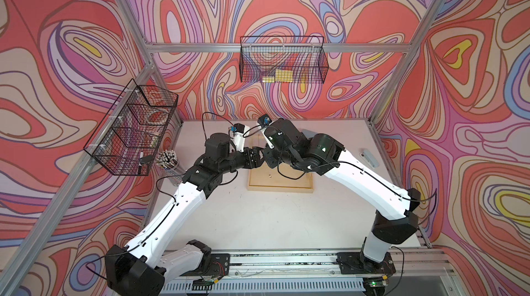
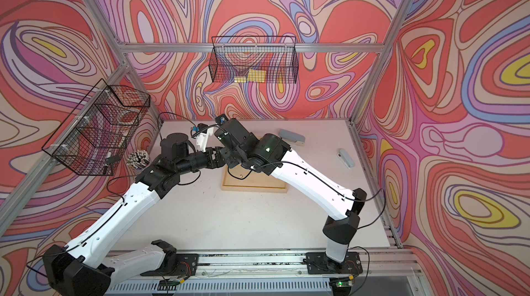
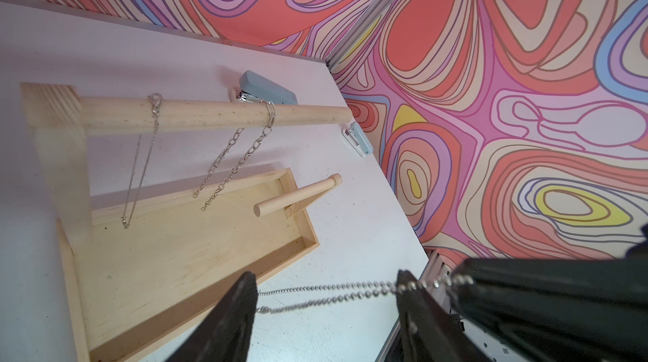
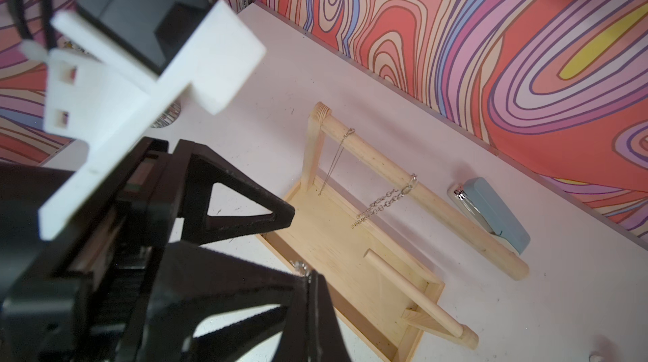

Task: Hang the necklace on the jewelry display stand
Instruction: Pick up the necklace from the center of the board.

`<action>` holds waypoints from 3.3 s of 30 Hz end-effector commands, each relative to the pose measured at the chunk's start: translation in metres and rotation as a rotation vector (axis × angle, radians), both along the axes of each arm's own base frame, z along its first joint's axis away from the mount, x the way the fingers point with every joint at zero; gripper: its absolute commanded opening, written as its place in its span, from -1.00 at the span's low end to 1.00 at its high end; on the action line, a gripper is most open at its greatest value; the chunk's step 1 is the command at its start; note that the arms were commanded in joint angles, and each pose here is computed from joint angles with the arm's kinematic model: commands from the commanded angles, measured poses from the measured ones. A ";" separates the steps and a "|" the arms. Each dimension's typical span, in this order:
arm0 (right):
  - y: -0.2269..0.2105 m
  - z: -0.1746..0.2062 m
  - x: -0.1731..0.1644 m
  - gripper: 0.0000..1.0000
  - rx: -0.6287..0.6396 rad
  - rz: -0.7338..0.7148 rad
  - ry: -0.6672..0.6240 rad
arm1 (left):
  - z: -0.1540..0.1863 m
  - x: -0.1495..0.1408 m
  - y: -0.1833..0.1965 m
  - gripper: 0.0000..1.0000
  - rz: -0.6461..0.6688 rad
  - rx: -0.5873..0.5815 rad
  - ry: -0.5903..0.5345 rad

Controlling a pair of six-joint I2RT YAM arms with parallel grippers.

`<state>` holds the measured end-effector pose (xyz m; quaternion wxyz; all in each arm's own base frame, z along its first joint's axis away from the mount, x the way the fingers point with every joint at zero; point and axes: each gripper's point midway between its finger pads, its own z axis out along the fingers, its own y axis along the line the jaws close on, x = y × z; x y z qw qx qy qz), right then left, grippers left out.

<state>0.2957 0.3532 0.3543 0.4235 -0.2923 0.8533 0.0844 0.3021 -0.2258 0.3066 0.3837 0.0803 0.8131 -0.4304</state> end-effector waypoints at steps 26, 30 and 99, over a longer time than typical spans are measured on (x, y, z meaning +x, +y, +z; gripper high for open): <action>-0.022 0.012 0.008 -1.00 0.022 -0.058 -0.033 | 0.023 -0.008 0.000 0.35 -0.024 0.030 -0.062; -0.020 0.011 0.008 -1.00 0.029 -0.049 -0.023 | 0.023 -0.008 0.002 0.35 -0.016 0.038 -0.063; -0.024 0.015 0.011 -1.00 0.048 -0.043 -0.014 | 0.016 0.010 -0.007 0.34 0.014 -0.010 -0.052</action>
